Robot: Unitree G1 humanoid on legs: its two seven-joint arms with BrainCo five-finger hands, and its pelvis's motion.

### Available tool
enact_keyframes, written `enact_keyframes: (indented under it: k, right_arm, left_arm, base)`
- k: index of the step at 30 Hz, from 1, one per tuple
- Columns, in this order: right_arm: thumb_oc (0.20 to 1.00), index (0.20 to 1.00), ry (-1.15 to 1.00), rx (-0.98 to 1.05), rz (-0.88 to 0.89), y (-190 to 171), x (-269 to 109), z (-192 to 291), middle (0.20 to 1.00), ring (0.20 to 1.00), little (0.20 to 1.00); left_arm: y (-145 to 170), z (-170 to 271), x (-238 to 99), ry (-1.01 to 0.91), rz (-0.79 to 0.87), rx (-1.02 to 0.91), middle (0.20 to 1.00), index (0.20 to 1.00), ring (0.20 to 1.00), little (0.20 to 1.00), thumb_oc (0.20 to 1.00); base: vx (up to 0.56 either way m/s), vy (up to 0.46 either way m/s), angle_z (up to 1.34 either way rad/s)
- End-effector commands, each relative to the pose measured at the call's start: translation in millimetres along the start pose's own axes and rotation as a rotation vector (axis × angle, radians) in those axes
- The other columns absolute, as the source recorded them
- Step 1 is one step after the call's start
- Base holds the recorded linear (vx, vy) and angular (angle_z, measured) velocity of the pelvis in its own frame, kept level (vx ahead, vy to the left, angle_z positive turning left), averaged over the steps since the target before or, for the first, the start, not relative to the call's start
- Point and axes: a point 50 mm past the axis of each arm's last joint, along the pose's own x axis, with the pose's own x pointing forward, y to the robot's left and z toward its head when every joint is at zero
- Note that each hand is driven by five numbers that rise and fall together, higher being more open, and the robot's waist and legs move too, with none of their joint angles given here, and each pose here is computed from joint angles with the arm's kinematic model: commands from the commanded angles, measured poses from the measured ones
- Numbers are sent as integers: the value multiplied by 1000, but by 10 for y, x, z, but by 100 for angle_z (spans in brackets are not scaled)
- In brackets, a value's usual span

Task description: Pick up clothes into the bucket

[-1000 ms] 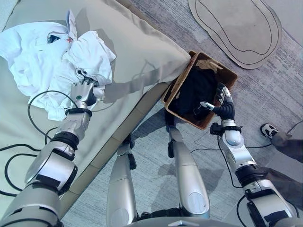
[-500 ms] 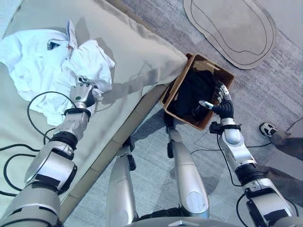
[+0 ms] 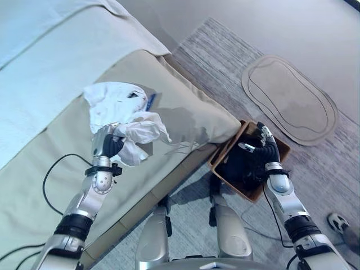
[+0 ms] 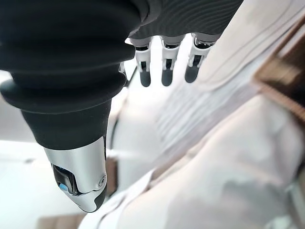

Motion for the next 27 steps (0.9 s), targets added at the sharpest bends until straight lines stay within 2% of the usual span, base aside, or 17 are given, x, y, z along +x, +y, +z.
enact_keyframes:
  k: [1,6,10,18,21,27]
  right_arm:
    - [1000,1000,-86,26,100,176,34,174,1000,1000,1000]
    - [1000,1000,-132,-4,211,313,57,289,1000,1000,1000]
    - [1000,1000,-253,-120,395,615,149,596,1000,1000,1000]
    - [1000,1000,-414,-136,582,1137,162,1011,1000,1000,1000]
    - [1000,1000,-411,-88,656,1338,131,1061,1000,1000,1000]
    - [1000,1000,-367,4,762,1564,64,1057,1000,1000,1000]
  left_arm:
    - [315,330,200,-191,104,-122,200,200,200,200,200]
    - [420,620,292,-315,101,-248,200,200,200,200,200]
    - [319,1173,444,-500,-48,-576,200,200,200,200,200]
    - [171,1649,455,-665,-199,-659,200,200,200,200,200]
    - [95,1809,389,-724,-266,-682,200,200,200,200,200]
    - [62,1908,338,-756,-295,-717,200,200,200,200,200]
  base:
    - [29,-5,4]
    - [20,-9,-3]
    - [51,-28,-2]
    - [42,-18,-1]
    - [46,-21,-1]
    - [18,-7,0]
